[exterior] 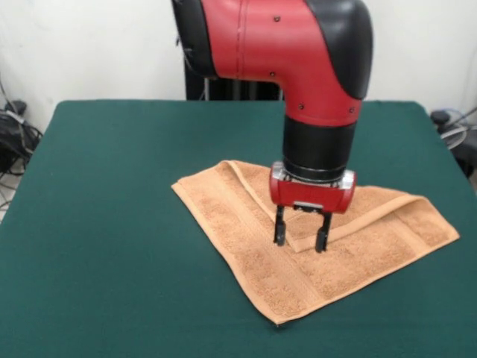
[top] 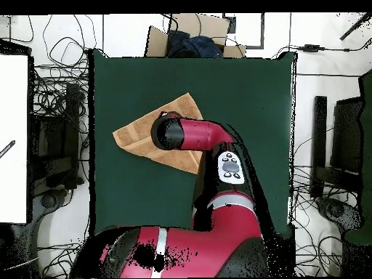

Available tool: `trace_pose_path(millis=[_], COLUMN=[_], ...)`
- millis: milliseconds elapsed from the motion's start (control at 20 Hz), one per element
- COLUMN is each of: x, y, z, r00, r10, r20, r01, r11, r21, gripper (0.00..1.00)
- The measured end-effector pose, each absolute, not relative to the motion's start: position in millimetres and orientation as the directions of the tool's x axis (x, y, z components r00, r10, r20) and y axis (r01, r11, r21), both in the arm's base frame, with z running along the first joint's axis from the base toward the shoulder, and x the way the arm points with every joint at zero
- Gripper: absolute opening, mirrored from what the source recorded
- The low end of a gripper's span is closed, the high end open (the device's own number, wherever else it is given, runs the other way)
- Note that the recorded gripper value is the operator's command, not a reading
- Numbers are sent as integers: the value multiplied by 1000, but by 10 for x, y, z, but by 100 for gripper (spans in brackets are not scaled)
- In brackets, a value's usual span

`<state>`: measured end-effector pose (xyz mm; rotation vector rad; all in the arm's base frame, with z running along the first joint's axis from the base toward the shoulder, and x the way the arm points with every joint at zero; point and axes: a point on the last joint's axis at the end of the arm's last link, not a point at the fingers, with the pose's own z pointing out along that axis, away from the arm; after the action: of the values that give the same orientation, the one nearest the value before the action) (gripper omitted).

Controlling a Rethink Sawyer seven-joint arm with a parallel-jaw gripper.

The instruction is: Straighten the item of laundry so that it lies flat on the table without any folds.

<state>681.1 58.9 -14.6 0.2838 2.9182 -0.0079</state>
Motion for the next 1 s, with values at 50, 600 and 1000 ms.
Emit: trace_pose_path(millis=[50,600,1000], x=[6827,6862,6775], y=[613,423,302], z=[-115,-83,-132], r00=[-959,-950,-945], r10=[186,212,231], r20=[-214,-231,-230], r01=[187,214,233], r11=[982,977,972], r21=[15,17,19], gripper=[100,100,100])
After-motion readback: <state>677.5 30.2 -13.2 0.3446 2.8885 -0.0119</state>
